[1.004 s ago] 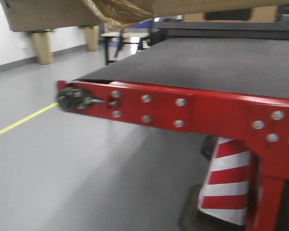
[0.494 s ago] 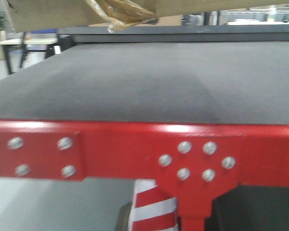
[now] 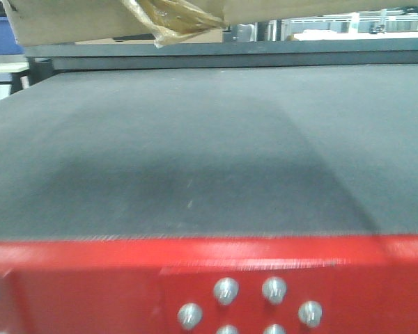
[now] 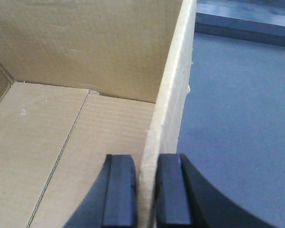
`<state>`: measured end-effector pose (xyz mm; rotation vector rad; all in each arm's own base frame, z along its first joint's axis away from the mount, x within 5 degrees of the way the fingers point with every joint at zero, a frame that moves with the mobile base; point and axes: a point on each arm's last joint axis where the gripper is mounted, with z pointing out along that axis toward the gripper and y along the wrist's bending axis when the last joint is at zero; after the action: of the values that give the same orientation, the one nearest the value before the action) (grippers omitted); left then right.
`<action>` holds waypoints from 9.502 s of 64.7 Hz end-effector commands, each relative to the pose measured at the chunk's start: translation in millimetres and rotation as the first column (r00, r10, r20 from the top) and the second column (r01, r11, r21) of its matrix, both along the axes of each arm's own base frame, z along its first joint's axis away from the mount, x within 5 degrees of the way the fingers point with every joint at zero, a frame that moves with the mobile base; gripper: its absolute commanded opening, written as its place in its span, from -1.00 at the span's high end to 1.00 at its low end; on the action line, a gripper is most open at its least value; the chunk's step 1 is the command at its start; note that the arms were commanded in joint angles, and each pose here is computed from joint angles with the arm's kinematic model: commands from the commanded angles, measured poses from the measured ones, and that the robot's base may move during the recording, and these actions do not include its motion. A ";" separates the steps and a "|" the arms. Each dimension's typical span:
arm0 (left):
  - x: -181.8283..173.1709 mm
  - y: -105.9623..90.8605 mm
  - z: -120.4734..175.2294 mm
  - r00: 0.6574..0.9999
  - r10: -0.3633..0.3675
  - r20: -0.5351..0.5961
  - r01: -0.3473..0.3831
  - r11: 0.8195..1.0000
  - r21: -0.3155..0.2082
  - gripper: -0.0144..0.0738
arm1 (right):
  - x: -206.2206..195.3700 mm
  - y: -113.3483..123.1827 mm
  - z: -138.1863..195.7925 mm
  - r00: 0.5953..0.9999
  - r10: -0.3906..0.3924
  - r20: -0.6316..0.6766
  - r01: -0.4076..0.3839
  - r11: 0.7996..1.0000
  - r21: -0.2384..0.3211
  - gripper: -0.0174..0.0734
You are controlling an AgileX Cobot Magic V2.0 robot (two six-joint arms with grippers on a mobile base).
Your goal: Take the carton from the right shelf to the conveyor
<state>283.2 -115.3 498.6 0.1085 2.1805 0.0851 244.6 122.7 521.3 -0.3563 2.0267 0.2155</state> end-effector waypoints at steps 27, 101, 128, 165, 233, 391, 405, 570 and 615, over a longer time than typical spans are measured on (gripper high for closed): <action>-2.7 -2.5 6.7 0.998 -0.031 0.049 0.031 0.999 -0.007 0.71 | -5.3 3.7 10.5 0.996 0.046 0.073 -0.050 0.997 0.055 0.76; -3.1 -2.9 6.1 0.999 -0.033 0.042 0.033 0.999 -0.012 0.71 | -4.9 4.8 12.6 0.994 0.051 0.093 -0.058 0.996 0.071 0.76; 31.0 16.6 -20.4 0.996 0.025 -0.089 -0.032 0.996 -0.077 0.71 | 43.0 31.1 -35.2 0.994 0.055 -0.096 -0.054 0.998 0.018 0.76; 97.6 7.7 -101.9 0.967 0.059 -0.248 -0.052 0.998 0.033 0.65 | 126.4 54.8 -137.0 0.940 -0.021 -0.342 -0.016 0.995 -0.103 0.34; -20.1 81.8 -52.4 0.995 0.075 -0.061 -0.075 0.997 0.005 0.20 | 69.7 -41.6 -82.2 0.934 -0.196 -0.298 0.180 0.980 -0.081 0.78; -235.0 119.5 -200.3 0.838 0.122 0.531 -0.034 0.985 -0.171 0.67 | -216.5 -119.0 -211.8 0.830 -0.180 0.528 0.108 0.980 0.164 0.78; -235.4 118.8 -241.3 0.798 0.096 0.595 -0.040 0.994 -0.106 0.67 | -216.5 -119.0 -211.8 0.830 -0.180 0.528 0.108 0.980 0.164 0.78; -227.1 118.9 -286.0 0.765 0.109 0.635 -0.033 0.991 -0.131 0.67 | -188.2 -122.7 -313.3 0.819 -0.341 0.461 0.302 0.940 0.160 0.78; -227.1 118.9 -286.0 0.765 0.109 0.635 -0.033 0.991 -0.131 0.67 | -188.3 -119.7 -313.0 0.834 -0.298 0.464 0.251 0.955 0.161 0.78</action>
<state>56.7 3.5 210.1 -0.0624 1.5137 0.0328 56.8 3.3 205.2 -0.0344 1.5711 0.0461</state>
